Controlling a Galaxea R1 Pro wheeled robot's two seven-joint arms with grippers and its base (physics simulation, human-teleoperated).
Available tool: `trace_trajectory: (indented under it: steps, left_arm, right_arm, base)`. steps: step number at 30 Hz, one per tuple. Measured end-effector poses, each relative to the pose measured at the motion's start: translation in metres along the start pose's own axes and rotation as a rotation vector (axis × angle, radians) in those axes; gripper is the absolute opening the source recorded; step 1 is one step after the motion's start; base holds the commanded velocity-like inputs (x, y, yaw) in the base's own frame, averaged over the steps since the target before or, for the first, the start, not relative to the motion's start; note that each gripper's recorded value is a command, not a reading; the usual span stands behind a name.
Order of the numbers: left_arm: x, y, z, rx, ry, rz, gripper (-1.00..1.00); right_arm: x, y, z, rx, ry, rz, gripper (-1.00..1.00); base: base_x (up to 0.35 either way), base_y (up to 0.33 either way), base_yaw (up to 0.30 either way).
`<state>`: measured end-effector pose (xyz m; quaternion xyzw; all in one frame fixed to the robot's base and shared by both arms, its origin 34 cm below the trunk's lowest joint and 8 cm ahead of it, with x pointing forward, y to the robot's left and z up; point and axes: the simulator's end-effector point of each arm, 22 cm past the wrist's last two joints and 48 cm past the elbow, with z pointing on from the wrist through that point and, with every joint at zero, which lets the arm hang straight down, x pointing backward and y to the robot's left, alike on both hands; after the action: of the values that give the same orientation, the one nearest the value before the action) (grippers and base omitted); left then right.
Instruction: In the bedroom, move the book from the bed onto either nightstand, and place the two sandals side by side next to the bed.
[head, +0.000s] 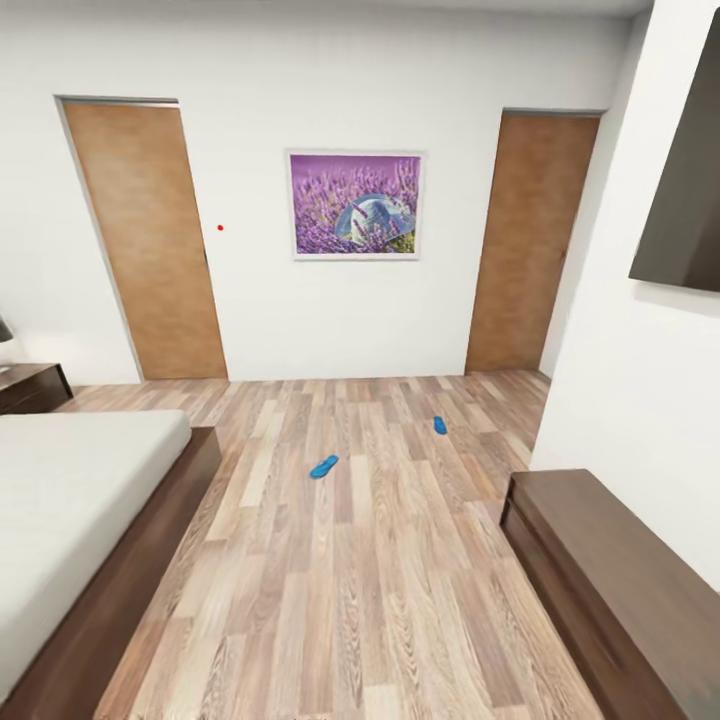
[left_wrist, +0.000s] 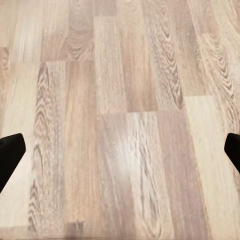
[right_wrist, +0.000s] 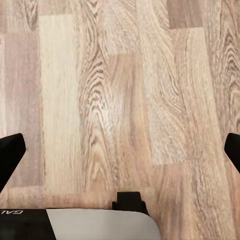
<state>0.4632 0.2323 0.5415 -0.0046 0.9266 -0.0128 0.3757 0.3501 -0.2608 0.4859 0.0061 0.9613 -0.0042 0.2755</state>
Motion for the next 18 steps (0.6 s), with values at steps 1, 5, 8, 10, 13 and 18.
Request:
trace_trajectory:
  steps: [1,5,8,10,13,18]
  left_arm:
    - [0.0,0.0,0.0,0.0,0.0,0.0,1.0]
    - [-0.0002,-0.0003,0.0,0.0,0.0,0.0,1.0]
    - [0.0001,-0.0003,0.0,0.0,0.0,-0.001,1.0]
    - [0.0001,-0.0004,0.0,0.0,0.0,-0.001,1.0]
    - [0.0,-0.0005,0.0,0.001,0.0,-0.001,1.0]
    - [0.0001,-0.0005,0.0,0.0,0.0,-0.001,1.0]
  right_arm:
    - [0.0,0.0,0.0,0.0,0.0,0.0,1.0]
    - [0.0,0.0,0.0,0.0,0.0,0.0,1.0]
    - [0.0,0.0,0.0,0.0,0.0,0.0,1.0]
    - [0.0,0.0001,0.0,0.0,0.0,0.0,1.0]
    - [0.0,-0.0003,0.0,0.0,0.0,-0.001,1.0]
    - [0.0,-0.0001,0.0,0.0,0.0,-0.001,1.0]
  base:
    - [0.0,0.0,0.293]
    - [0.0,0.0,0.293]
    - [0.0,0.0,0.291]
    - [0.0,0.0,0.2]
    - [0.0,0.0,0.079]
    - [0.0,0.0,0.021]
